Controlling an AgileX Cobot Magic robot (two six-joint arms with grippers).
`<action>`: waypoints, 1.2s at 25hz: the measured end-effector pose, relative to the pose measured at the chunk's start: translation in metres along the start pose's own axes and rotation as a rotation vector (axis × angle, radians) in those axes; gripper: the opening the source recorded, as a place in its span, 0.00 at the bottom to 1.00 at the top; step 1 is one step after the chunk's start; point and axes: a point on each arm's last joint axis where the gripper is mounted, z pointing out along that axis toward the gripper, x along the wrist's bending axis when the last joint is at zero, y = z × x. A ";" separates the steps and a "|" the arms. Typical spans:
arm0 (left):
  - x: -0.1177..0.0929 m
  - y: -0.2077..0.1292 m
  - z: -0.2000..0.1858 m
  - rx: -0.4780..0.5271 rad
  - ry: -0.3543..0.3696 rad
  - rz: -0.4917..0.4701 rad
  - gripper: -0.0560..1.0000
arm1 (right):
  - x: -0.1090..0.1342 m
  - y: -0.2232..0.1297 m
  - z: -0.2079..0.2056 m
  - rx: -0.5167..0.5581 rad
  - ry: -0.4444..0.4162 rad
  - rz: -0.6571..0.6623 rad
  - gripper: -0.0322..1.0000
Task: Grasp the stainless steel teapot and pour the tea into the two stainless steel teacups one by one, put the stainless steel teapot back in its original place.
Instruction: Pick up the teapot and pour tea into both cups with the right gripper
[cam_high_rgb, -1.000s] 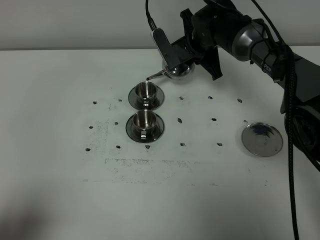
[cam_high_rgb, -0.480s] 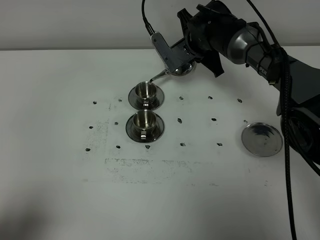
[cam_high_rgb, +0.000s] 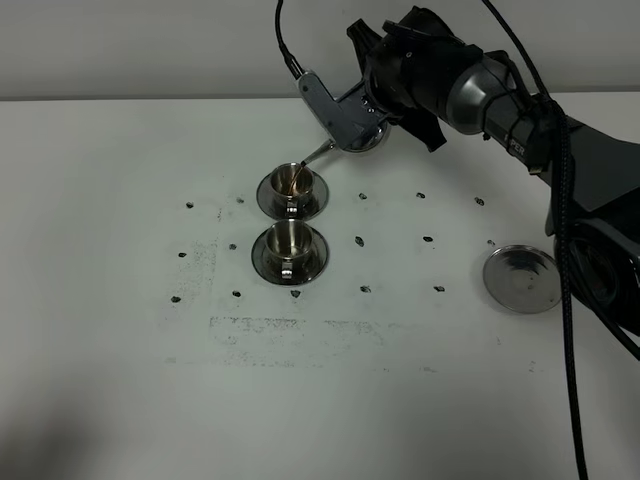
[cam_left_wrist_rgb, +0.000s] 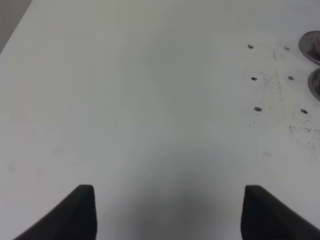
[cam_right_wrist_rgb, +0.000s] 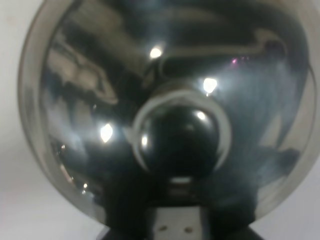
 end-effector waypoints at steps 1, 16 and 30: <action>0.000 0.000 0.000 0.000 0.000 0.000 0.61 | 0.000 0.001 0.000 0.000 -0.003 -0.003 0.22; 0.000 0.000 0.000 0.000 0.000 0.000 0.61 | -0.004 0.002 -0.001 0.048 -0.036 -0.073 0.22; 0.000 0.000 0.000 0.000 0.000 0.000 0.61 | -0.009 0.005 -0.003 0.066 -0.072 -0.113 0.22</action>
